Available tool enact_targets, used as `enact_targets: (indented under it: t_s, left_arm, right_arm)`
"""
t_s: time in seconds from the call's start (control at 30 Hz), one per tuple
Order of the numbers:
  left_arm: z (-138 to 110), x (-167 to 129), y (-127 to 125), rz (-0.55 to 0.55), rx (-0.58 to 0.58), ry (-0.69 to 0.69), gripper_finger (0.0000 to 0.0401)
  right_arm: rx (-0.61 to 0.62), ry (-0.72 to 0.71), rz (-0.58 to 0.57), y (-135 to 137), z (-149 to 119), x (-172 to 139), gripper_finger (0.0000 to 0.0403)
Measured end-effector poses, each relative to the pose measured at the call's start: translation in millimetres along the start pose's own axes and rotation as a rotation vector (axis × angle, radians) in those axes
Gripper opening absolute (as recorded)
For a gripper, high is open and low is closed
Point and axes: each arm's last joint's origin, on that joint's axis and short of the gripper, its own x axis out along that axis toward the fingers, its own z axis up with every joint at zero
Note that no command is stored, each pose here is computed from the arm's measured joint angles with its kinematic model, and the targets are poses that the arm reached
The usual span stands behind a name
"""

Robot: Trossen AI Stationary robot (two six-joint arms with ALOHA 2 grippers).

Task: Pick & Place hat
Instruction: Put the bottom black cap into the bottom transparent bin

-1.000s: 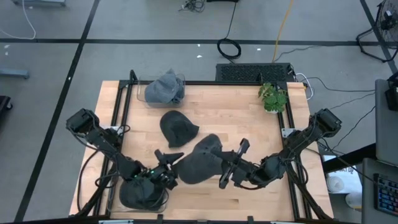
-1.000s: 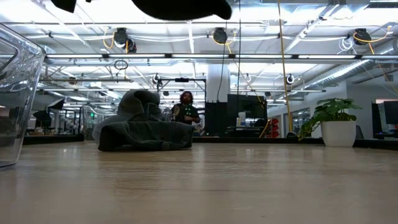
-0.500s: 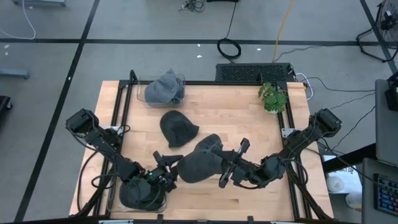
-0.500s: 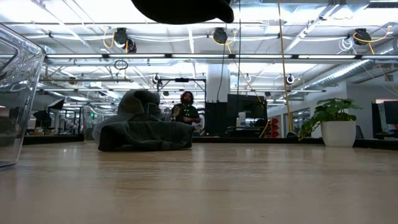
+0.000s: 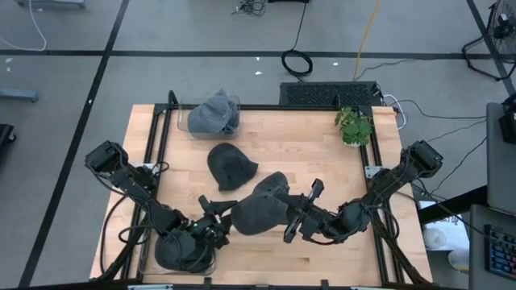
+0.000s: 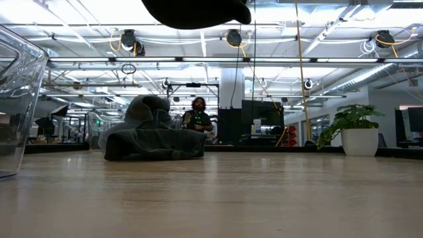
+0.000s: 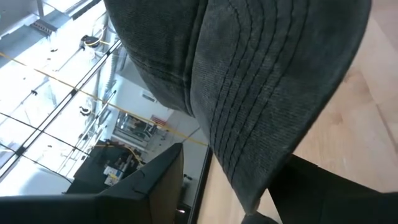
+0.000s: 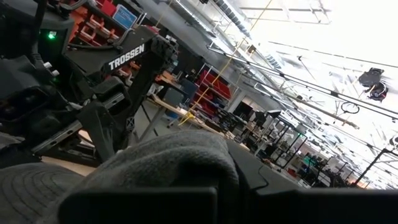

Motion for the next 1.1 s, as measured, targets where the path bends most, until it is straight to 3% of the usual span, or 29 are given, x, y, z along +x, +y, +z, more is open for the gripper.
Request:
enact_targets:
  t_s: [0.13, 0.33, 0.6, 0.73, 0.9, 1.1]
  left_arm:
    - [0, 0, 0, -0.005, -0.035, -0.005, 0.02]
    - [3, 0, -2, -0.09, -0.081, -0.082, 0.0025]
    - [2, 0, -1, -0.072, -0.083, -0.062, 0.0009]
    - [1, -4, -1, -0.011, -0.007, -0.012, 0.001]
    - [2, -12, 4, 0.042, 0.048, 0.03, 0.001]
    - [6, -24, 20, 0.069, 0.057, 0.04, 0.0008]
  right_arm:
    - [0.0, 0.0, 0.0, 0, 0, 0, 0.0]
    - [-0.007, 0.0, 0.005, 1, 0, 0, 0.0]
    - [-0.009, 0.001, 0.005, 1, -1, 0, 0.0]
    - [0.004, 0.032, -0.008, 2, -2, 0, 0.001]
    - [-0.023, 0.119, -0.049, 4, -4, -7, 0.009]
    - [0.107, 0.17, -0.093, 6, 0, -18, 0.023]
